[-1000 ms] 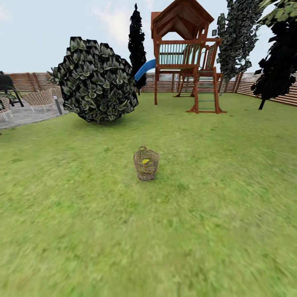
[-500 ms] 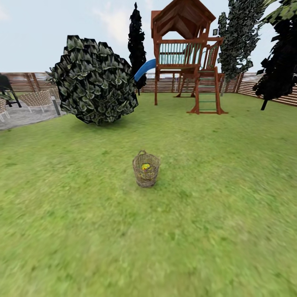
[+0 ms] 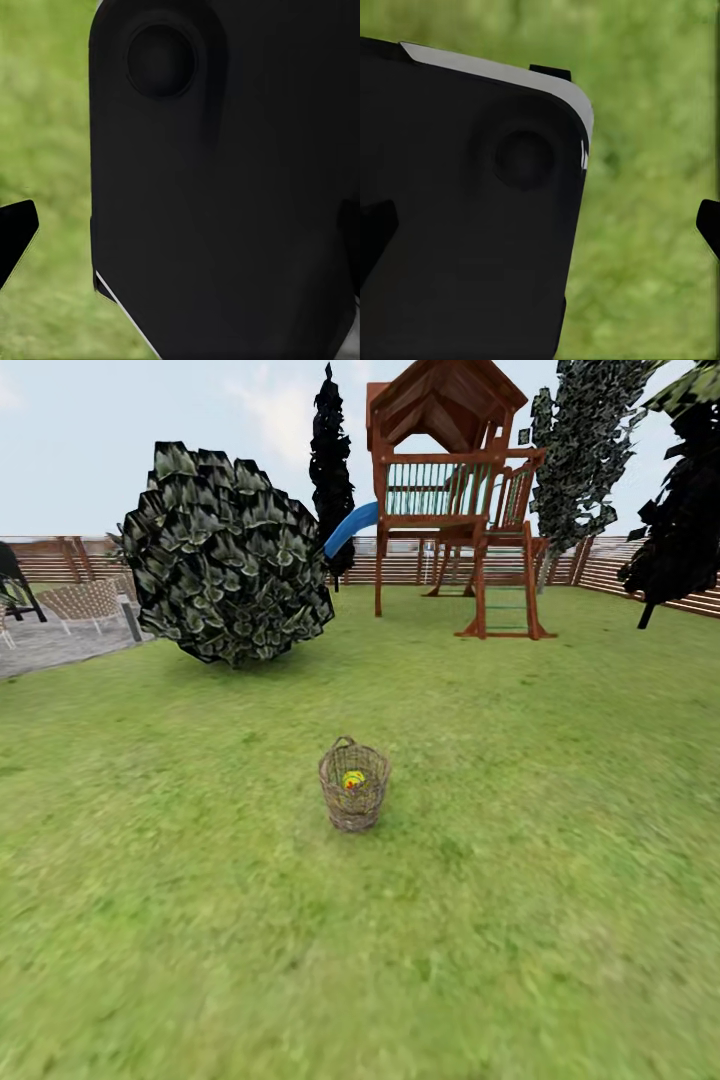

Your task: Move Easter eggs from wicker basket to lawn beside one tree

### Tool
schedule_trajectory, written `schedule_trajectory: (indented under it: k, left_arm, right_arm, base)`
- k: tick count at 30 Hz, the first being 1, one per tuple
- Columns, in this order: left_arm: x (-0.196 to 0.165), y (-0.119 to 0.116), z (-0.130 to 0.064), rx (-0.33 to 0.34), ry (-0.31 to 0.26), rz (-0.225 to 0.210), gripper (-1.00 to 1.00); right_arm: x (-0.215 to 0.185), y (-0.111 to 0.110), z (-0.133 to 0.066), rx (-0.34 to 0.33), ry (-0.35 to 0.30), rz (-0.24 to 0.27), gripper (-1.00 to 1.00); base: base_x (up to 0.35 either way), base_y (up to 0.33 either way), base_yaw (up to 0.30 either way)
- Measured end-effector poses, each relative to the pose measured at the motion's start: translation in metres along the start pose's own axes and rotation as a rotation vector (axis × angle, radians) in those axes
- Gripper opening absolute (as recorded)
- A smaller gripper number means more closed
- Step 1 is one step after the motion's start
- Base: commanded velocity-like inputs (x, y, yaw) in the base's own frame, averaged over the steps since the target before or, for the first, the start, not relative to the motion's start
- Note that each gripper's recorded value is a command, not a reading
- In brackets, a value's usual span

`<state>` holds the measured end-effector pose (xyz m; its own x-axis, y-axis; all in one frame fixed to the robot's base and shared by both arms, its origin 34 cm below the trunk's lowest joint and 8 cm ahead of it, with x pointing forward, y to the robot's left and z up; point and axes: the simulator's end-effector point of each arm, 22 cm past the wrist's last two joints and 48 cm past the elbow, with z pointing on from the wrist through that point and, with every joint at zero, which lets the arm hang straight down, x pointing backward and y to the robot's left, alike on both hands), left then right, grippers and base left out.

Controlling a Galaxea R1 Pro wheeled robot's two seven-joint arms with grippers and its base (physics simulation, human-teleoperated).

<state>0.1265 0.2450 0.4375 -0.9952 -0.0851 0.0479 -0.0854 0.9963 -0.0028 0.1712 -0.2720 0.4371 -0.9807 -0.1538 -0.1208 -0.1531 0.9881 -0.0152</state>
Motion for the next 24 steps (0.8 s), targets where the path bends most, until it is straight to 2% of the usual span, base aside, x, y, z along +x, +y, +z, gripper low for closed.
schedule_trajectory:
  k: [24]
  left_arm:
    - [0.0000, 0.0000, 0.0000, 0.000, 0.000, 0.000, 1.00]
  right_arm:
    - [-0.0001, 0.0000, 0.0000, 0.000, 0.000, 0.001, 1.00]
  base:
    - [0.342, 0.000, 0.000]
